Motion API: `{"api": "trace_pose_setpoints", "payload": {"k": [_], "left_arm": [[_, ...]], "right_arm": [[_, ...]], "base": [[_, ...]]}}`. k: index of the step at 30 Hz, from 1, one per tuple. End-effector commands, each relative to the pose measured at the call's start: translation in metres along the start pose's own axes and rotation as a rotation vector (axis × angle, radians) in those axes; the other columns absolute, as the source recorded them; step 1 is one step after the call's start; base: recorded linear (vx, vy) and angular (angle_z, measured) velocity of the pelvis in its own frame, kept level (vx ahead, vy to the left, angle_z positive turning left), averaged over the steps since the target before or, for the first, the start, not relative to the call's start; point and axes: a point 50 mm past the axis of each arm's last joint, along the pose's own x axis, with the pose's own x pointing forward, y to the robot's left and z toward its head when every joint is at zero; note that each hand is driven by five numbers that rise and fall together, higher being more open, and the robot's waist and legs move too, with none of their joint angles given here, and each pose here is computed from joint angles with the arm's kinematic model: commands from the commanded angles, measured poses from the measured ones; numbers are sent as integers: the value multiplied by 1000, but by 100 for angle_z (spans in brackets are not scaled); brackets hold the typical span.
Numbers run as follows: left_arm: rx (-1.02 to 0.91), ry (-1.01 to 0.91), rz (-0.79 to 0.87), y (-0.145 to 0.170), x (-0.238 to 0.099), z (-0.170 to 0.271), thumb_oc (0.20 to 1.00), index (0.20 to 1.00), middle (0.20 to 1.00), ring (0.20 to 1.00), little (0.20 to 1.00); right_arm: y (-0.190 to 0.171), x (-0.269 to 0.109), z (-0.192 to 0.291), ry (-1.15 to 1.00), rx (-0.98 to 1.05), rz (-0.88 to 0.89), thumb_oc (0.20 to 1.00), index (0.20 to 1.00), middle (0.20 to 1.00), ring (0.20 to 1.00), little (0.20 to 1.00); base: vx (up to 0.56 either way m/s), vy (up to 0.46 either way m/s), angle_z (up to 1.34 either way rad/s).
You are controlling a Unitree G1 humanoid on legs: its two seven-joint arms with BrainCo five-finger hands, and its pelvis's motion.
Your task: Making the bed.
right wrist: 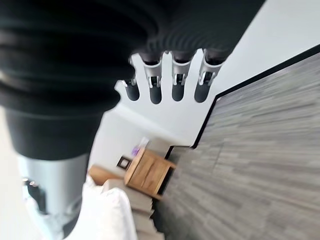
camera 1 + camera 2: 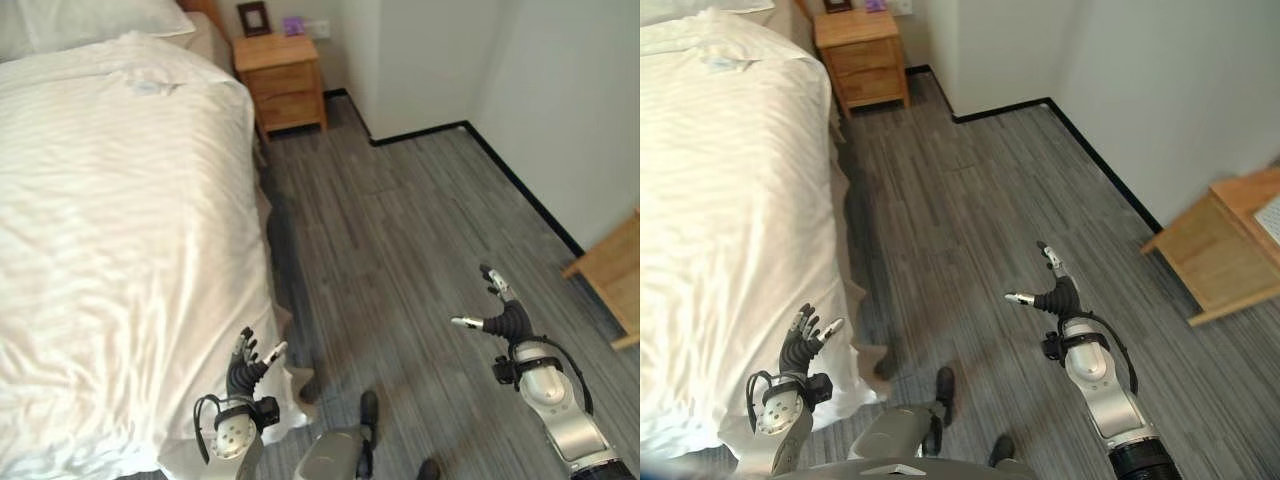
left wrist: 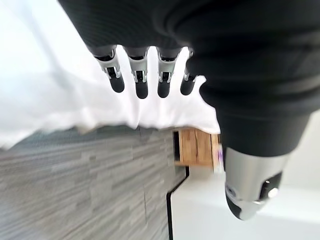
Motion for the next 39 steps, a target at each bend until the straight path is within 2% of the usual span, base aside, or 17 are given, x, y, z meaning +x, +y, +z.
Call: {"api": "trace_pose_setpoints", "payload": {"k": [1,5,13,19,25,31,36,39], "left_arm": [[150,-157,-13,18,6,35,1000,1000,1000,1000,1000],[162,-227,1,19,14,53,1000,1000,1000,1000,1000],[126,-256,-11,7,27,62,1000,1000,1000,1000,1000],[110,-197,36,18,19,44,1000,1000,1000,1000,1000],[68,-187,30,17,13,41,1000,1000,1000,1000,1000],[92,-202,-79,-3,9,42,1000,1000,1000,1000,1000],[-5,-311,-252,-29,6,73,1000,1000,1000,1000,1000],[-33,-371,-387,-55,8,94,1000,1000,1000,1000,1000]], "right_arm": [[-7,15,30,-150,43,-73,1000,1000,1000,1000,1000],[-9,16,39,-189,72,-97,1000,1000,1000,1000,1000],[-14,25,49,-220,107,-135,1000,1000,1000,1000,1000],[4,21,43,-189,161,-63,1000,1000,1000,1000,1000],[3,27,41,-178,138,-30,1000,1000,1000,1000,1000],[2,26,32,-153,57,-11,1000,1000,1000,1000,1000],[3,29,24,-123,-39,-22,1000,1000,1000,1000,1000],[8,22,6,-36,-58,-20,1000,1000,1000,1000,1000]], "base": [[458,214,53],[465,79,69],[545,-136,93],[557,-285,61],[407,-110,-24],[545,116,-38],[563,177,-43],[395,215,-29]]}}
